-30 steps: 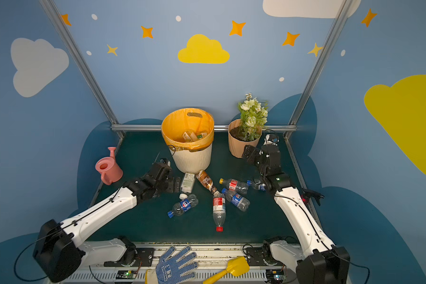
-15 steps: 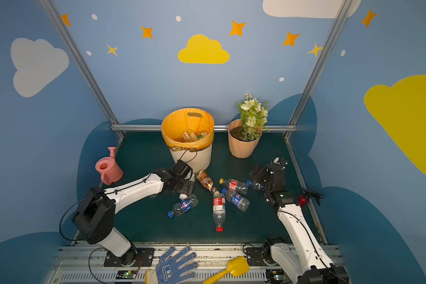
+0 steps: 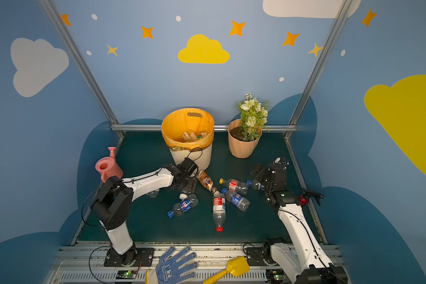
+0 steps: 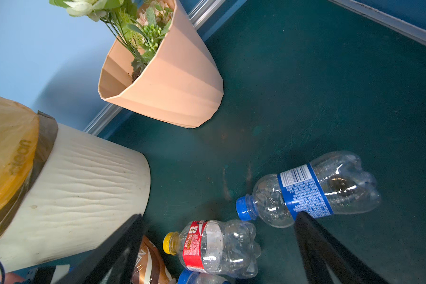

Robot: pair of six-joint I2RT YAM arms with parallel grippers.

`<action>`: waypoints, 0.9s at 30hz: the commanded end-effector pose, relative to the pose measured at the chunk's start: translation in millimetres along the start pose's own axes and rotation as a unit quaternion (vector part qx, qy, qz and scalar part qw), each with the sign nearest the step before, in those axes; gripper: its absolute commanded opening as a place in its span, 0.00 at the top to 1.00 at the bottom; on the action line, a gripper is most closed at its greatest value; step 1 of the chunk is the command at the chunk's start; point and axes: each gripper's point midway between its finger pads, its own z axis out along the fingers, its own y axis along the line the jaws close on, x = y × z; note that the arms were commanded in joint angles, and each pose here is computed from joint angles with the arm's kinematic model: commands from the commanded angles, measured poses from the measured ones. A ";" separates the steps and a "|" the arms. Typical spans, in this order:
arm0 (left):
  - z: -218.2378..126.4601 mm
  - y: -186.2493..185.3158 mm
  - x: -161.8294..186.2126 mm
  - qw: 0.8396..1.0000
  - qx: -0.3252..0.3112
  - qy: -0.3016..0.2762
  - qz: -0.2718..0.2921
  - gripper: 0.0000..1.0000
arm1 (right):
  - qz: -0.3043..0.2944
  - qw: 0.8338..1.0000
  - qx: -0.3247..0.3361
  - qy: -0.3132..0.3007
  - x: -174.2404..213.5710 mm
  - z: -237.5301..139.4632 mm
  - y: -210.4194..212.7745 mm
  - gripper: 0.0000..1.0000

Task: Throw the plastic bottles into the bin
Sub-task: 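Lower the left gripper onto the green-labelled bottle while the right draws back, then lift the green-labelled bottle with the left gripper over the bin and release it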

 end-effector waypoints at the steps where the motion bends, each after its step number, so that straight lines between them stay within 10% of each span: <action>1: 5.8 3.0 3.5 1.000 -0.013 0.017 0.010 0.13 | 0.004 1.000 -0.005 -0.001 -1.6 1.0 1.0 0.05; 27: -28.6 6.1 -2.5 0.998 -0.018 -0.037 0.051 0.49 | 0.013 1.000 -0.001 -0.005 -1.8 -4.1 -7.1 0.05</action>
